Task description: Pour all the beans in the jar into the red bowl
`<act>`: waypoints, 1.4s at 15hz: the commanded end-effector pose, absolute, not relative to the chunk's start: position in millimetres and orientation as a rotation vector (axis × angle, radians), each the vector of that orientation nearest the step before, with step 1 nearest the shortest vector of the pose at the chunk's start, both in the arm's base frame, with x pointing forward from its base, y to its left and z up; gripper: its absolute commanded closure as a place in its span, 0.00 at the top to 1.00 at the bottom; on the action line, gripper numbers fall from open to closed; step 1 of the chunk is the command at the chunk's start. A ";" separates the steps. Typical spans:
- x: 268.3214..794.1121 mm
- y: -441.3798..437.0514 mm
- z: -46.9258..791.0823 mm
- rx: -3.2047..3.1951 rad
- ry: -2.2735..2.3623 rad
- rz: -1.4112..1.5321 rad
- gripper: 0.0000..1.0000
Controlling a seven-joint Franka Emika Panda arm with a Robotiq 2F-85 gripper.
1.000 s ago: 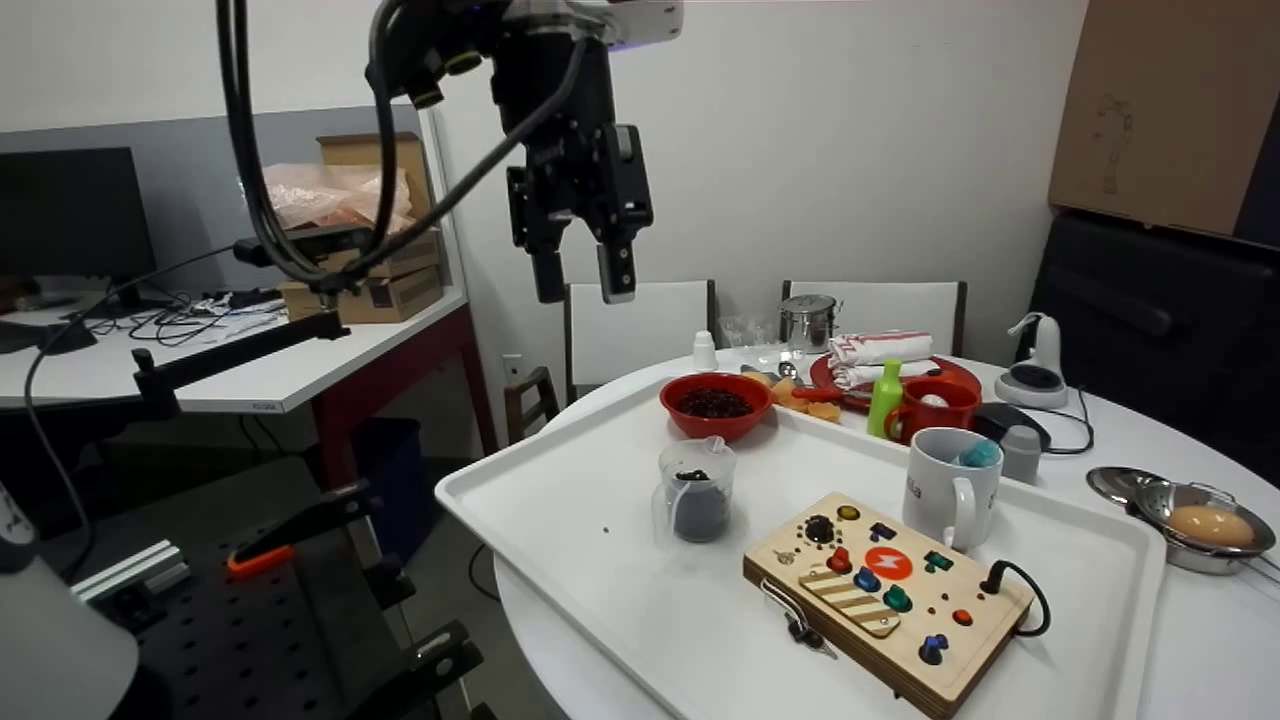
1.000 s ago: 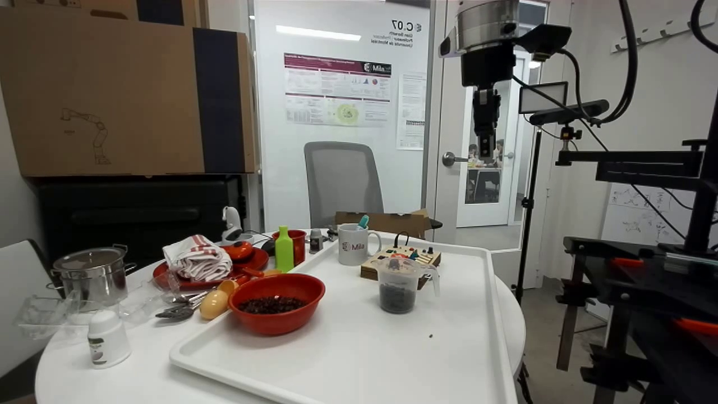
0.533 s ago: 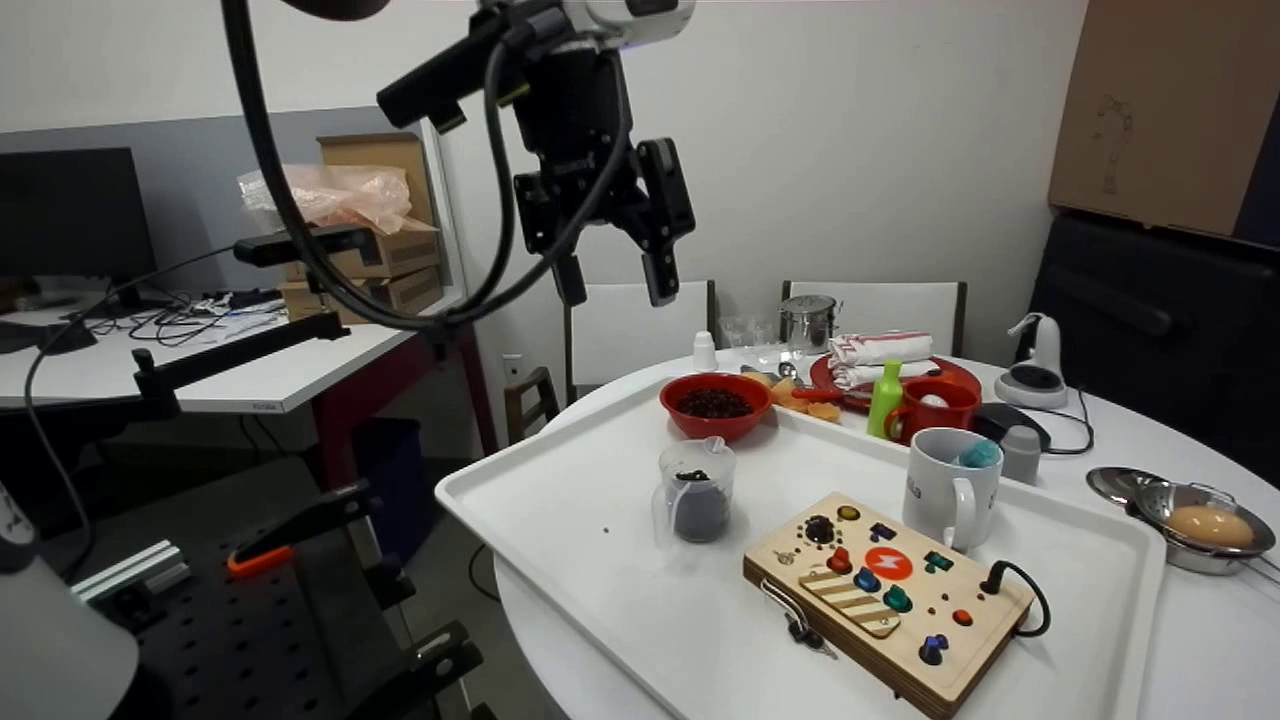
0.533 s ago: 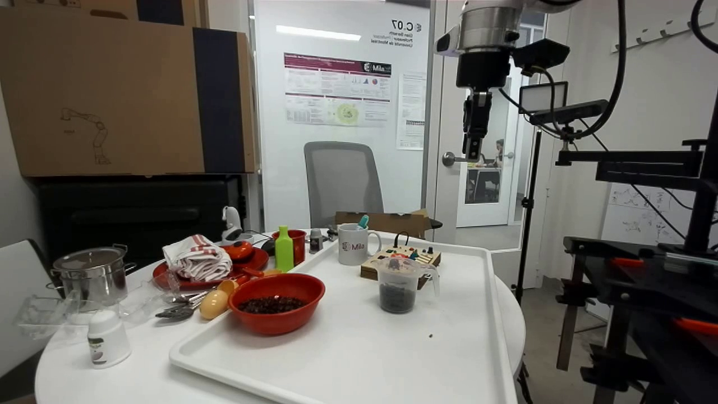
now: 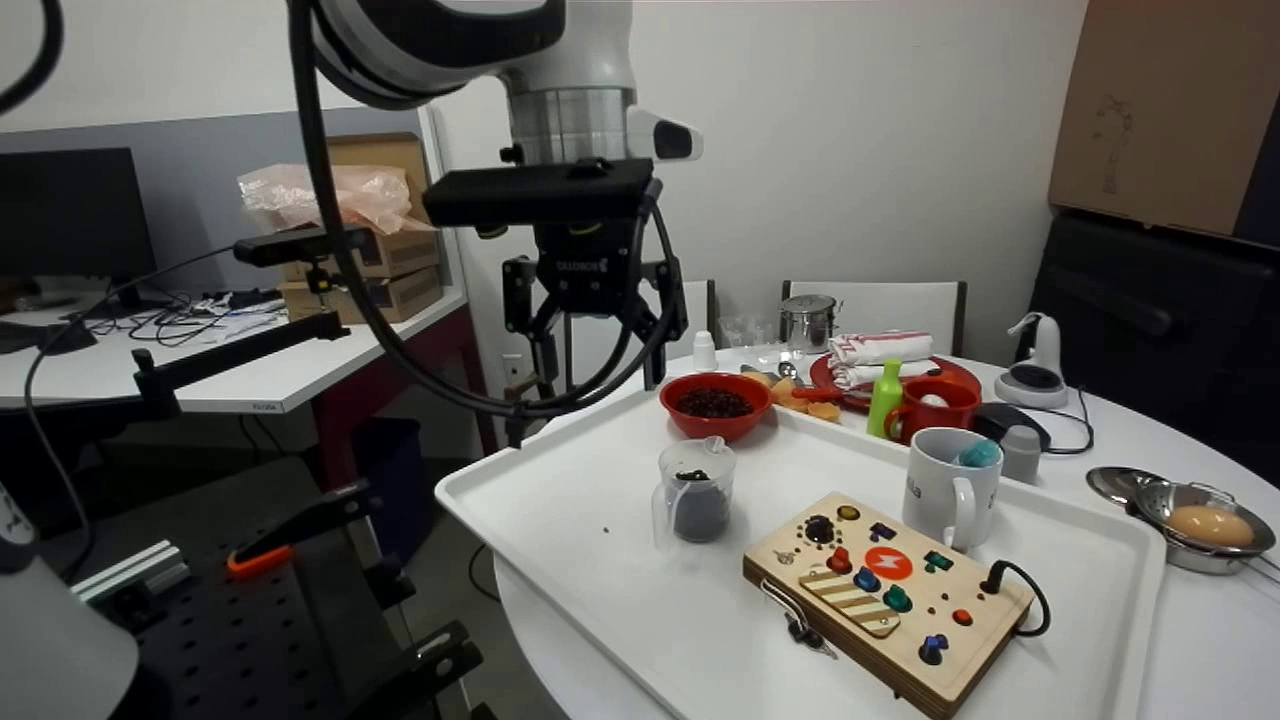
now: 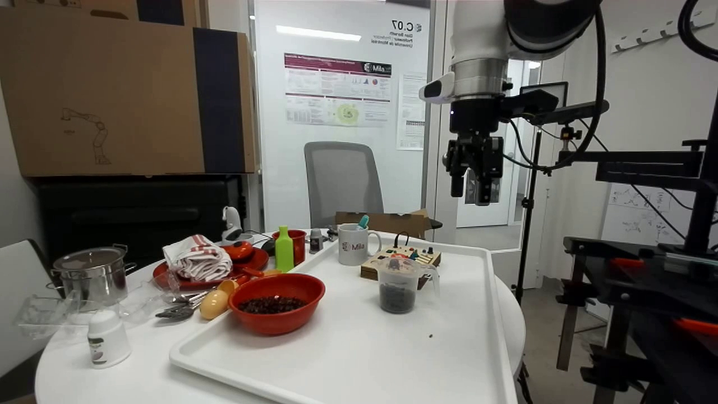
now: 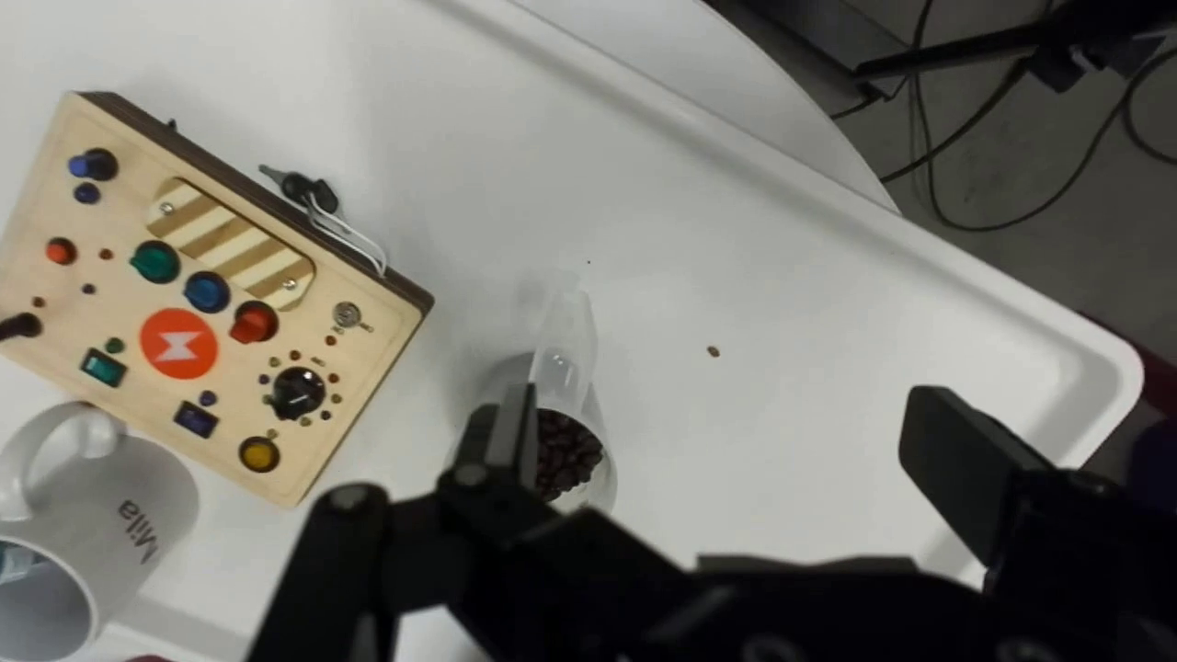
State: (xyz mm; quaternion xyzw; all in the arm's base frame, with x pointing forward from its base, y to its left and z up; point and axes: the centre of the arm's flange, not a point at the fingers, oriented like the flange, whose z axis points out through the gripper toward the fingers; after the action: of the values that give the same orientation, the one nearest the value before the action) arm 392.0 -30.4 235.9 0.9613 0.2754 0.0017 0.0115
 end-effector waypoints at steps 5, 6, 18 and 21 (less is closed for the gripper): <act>437.5 -13.4 199.7 2.943 0.706 -0.042 1.00; 441.0 -14.2 196.4 2.950 0.647 -0.031 1.00; 443.7 -38.9 121.5 3.062 0.830 -0.178 1.00; 450.3 -45.3 114.8 3.063 0.842 -0.174 1.00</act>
State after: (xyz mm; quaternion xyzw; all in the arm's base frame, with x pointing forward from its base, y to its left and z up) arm 438.1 -40.0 125.3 0.9646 0.2558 -0.0631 -0.0121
